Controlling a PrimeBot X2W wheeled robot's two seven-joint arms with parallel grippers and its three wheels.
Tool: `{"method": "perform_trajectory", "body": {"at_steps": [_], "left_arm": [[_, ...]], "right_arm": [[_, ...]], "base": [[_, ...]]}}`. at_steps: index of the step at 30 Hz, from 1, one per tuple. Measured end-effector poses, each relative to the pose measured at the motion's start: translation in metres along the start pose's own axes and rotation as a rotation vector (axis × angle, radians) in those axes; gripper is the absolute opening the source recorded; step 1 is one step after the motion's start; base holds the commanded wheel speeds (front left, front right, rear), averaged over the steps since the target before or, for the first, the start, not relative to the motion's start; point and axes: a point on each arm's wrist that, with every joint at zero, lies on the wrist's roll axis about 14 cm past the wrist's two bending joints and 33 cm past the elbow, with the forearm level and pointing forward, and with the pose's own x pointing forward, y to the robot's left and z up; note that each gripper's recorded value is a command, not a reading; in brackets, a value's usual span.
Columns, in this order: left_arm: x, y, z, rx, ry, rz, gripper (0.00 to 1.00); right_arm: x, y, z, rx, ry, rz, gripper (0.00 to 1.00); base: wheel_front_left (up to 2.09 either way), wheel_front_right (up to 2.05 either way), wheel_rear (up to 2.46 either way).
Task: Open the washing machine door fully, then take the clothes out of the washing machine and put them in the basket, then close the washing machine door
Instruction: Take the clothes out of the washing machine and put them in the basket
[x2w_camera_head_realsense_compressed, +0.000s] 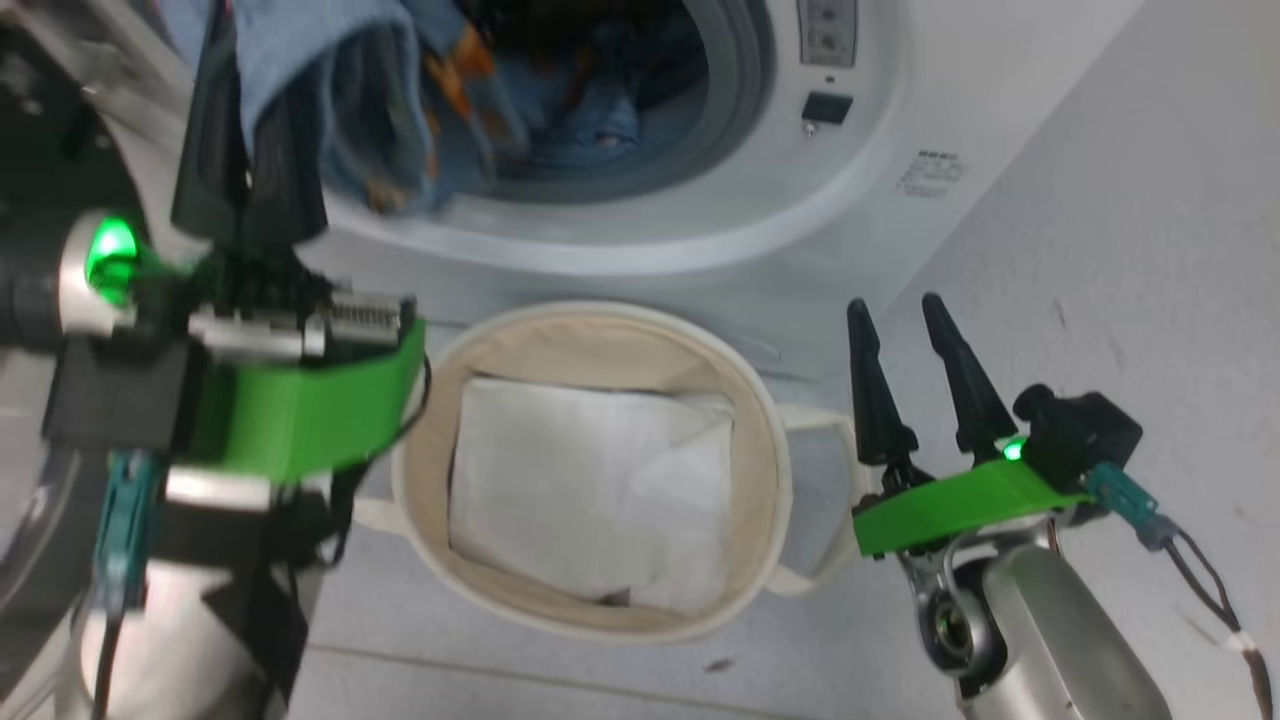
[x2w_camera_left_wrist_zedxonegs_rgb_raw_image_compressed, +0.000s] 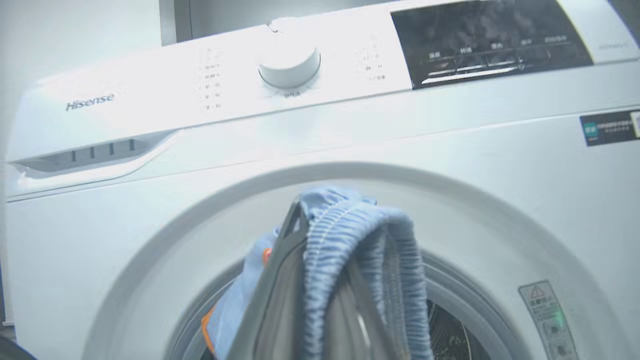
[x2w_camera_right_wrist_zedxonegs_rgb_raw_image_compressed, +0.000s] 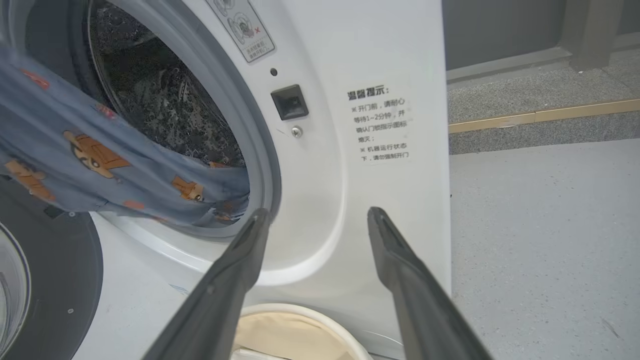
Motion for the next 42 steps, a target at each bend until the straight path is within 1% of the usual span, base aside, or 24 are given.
{"method": "perform_trajectory", "body": {"at_steps": [7,10,12,17,24,28,32,38,42], "left_arm": [[-0.017,0.005,0.069,-0.027,-0.123,0.017,0.0],[-0.023,0.004,0.091,-0.039,-0.164,0.012,0.0],[-0.027,0.005,0.098,-0.04,-0.172,0.011,0.0],[-0.039,0.0,0.101,-0.048,-0.148,-0.01,0.0],[-0.063,-0.014,0.067,-0.095,-0.012,-0.048,0.0],[-0.083,-0.028,0.039,-0.122,0.098,-0.08,0.0],[-0.106,-0.041,0.009,-0.133,0.212,-0.119,0.0],[-0.125,-0.054,-0.026,-0.131,0.329,-0.16,0.0],[-0.148,-0.063,-0.067,-0.127,0.465,-0.192,0.0]], "right_arm": [[-0.013,0.017,0.011,-0.003,-0.016,0.027,1.0],[-0.016,0.024,0.015,-0.006,-0.023,0.039,1.0],[-0.017,0.028,0.018,-0.008,-0.032,0.049,1.0],[-0.022,0.034,0.02,-0.009,-0.032,0.059,1.0],[-0.027,0.033,0.017,-0.001,-0.024,0.053,1.0],[-0.026,0.031,0.014,0.001,-0.016,0.046,1.0],[-0.025,0.028,0.008,0.006,-0.002,0.041,1.0],[-0.023,0.024,-0.002,0.009,0.021,0.033,1.0],[-0.019,0.019,-0.009,0.013,0.038,0.026,1.0]], "base": [[0.0,0.0,0.0],[0.0,0.0,0.0],[0.0,0.0,0.0],[0.0,0.0,0.0],[0.0,0.0,0.0],[0.0,0.0,0.0],[0.0,0.0,0.0],[0.0,0.0,0.0],[0.0,0.0,0.0]]}}
